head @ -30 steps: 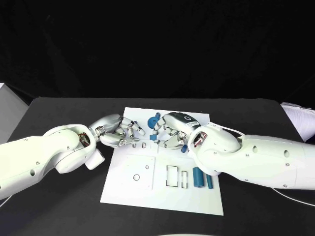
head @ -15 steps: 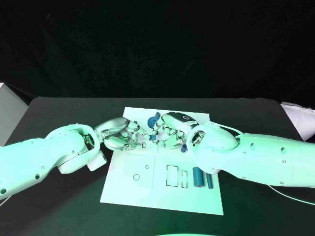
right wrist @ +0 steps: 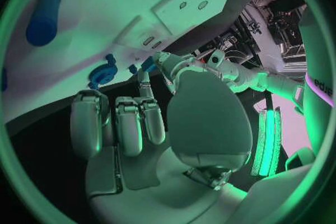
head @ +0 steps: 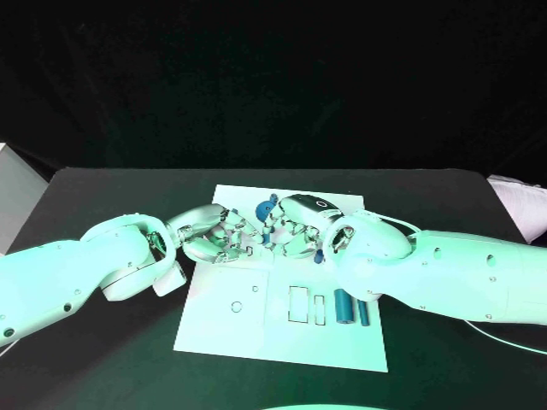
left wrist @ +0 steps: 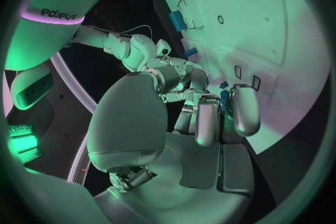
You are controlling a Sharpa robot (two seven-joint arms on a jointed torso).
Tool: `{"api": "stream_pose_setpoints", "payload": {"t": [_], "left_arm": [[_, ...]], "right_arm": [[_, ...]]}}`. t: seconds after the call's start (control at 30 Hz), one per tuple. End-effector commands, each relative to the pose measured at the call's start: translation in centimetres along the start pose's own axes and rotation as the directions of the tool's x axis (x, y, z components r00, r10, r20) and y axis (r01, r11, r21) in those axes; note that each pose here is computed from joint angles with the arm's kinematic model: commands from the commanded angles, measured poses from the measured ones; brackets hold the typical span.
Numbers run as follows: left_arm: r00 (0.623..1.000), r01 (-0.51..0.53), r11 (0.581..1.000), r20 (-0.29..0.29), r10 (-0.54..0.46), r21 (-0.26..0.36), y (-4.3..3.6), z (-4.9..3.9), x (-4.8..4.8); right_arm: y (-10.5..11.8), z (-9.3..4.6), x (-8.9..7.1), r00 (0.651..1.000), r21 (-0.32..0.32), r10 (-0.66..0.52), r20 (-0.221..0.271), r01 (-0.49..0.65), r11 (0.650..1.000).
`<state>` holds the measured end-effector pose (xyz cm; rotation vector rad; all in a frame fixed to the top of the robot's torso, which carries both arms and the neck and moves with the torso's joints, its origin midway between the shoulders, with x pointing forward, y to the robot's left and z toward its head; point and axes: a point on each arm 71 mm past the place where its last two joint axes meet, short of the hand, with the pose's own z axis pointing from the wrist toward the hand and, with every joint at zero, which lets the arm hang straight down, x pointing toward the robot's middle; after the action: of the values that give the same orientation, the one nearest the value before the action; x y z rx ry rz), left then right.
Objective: Assemble the parts on the task board
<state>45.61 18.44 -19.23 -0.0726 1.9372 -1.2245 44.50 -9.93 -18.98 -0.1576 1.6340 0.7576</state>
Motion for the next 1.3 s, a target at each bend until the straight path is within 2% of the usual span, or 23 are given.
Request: {"api": "stream_pose_setpoints", "payload": {"t": [0.03,0.5,1.3], "left_arm": [[0.999,-0.014,1.000,-0.031,0.014,-0.004,-0.02,0.07,0.26],[1.000,-0.021,1.000,-0.018,0.021,-0.023,0.34,-0.04,-0.03],[0.999,-0.020,0.999,-0.037,0.019,-0.037,0.43,0.15,0.12]], "right_arm": [[0.2,0.0,-0.1,1.000,-0.017,-0.013,0.008,0.013,1.000],[0.4,-0.2,-0.1,1.000,-0.024,-0.016,0.014,0.016,1.000],[1.3,-0.3,-0.2,0.999,-0.057,-0.021,0.038,0.023,0.998]]}}
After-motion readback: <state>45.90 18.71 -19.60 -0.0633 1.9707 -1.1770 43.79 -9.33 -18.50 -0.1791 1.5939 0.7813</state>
